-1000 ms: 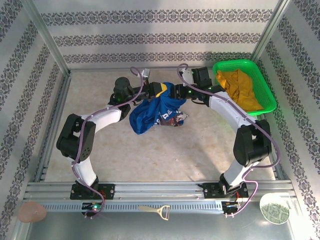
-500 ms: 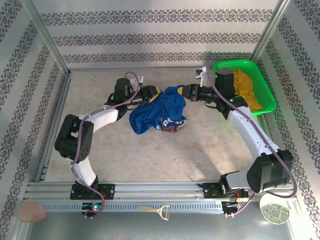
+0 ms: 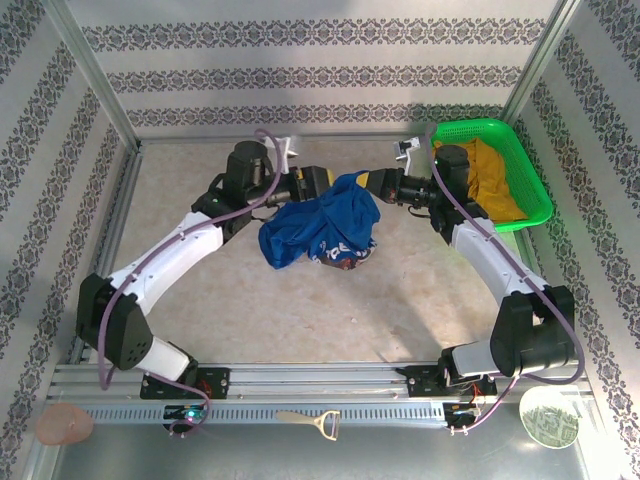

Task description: Fold the inside-out t-shirt

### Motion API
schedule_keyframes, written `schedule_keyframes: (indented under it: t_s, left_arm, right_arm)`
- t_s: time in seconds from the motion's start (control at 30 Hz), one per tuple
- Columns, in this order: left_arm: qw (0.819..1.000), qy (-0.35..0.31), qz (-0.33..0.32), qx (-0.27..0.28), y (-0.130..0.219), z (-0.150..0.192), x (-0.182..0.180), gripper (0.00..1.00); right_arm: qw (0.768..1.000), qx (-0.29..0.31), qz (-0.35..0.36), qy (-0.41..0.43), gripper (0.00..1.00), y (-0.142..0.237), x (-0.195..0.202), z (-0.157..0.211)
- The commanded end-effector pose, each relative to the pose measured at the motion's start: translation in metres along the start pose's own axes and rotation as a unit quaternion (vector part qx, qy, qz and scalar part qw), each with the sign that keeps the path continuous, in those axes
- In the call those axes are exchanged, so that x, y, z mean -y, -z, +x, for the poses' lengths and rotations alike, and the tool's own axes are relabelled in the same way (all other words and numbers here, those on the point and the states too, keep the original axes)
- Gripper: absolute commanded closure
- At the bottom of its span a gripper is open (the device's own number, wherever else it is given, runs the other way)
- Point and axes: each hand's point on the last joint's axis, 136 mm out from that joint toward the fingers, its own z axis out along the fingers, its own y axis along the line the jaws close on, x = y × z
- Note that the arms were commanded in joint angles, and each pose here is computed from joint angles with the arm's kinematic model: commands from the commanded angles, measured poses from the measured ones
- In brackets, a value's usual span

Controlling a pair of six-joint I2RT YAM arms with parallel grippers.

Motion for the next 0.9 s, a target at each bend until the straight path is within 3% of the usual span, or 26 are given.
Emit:
schedule_keyframes:
  t_s: [0.0, 0.2, 0.5, 0.53, 0.57, 0.63, 0.67, 0.77, 0.87]
  left_arm:
    - [0.997, -0.042, -0.038, -0.058, -0.018, 0.034, -0.012, 0.45]
    - [0.994, -0.062, -0.027, -0.085, -0.044, 0.044, -0.004, 0.45]
    - [0.991, -0.068, -0.063, -0.092, -0.048, 0.053, -0.026, 0.43]
    - [0.992, -0.067, -0.063, -0.092, -0.049, 0.054, -0.028, 0.46]
    - [0.992, -0.066, -0.062, -0.092, -0.051, 0.055, -0.029, 0.55]
    - [0.992, -0.065, -0.057, -0.090, -0.053, 0.054, -0.029, 0.88]
    - [0.993, -0.064, -0.053, -0.088, -0.053, 0.052, -0.028, 1.00]
    - [0.994, -0.071, -0.041, -0.075, -0.047, 0.044, -0.017, 1.00]
    - [0.995, -0.078, -0.024, -0.056, -0.031, 0.037, -0.002, 1.00]
  right_arm:
    - [1.000, 0.007, -0.012, 0.010, 1.00, 0.001, -0.003, -0.003]
    - [1.000, 0.012, -0.007, 0.006, 1.00, 0.002, 0.000, -0.001]
    - [1.000, 0.017, -0.004, 0.005, 1.00, 0.004, -0.001, 0.001]
    - [1.000, 0.017, -0.004, 0.005, 1.00, 0.004, -0.001, 0.001]
    - [1.000, 0.018, -0.003, 0.005, 1.00, 0.005, -0.001, 0.001]
    - [1.000, 0.021, 0.001, 0.003, 1.00, 0.005, 0.001, 0.001]
    - [1.000, 0.023, 0.004, 0.003, 1.00, 0.005, 0.003, 0.002]
    - [0.999, 0.037, 0.031, -0.007, 1.00, 0.006, 0.018, 0.001]
    - [0.991, 0.076, 0.104, -0.040, 1.00, 0.012, 0.059, -0.003]
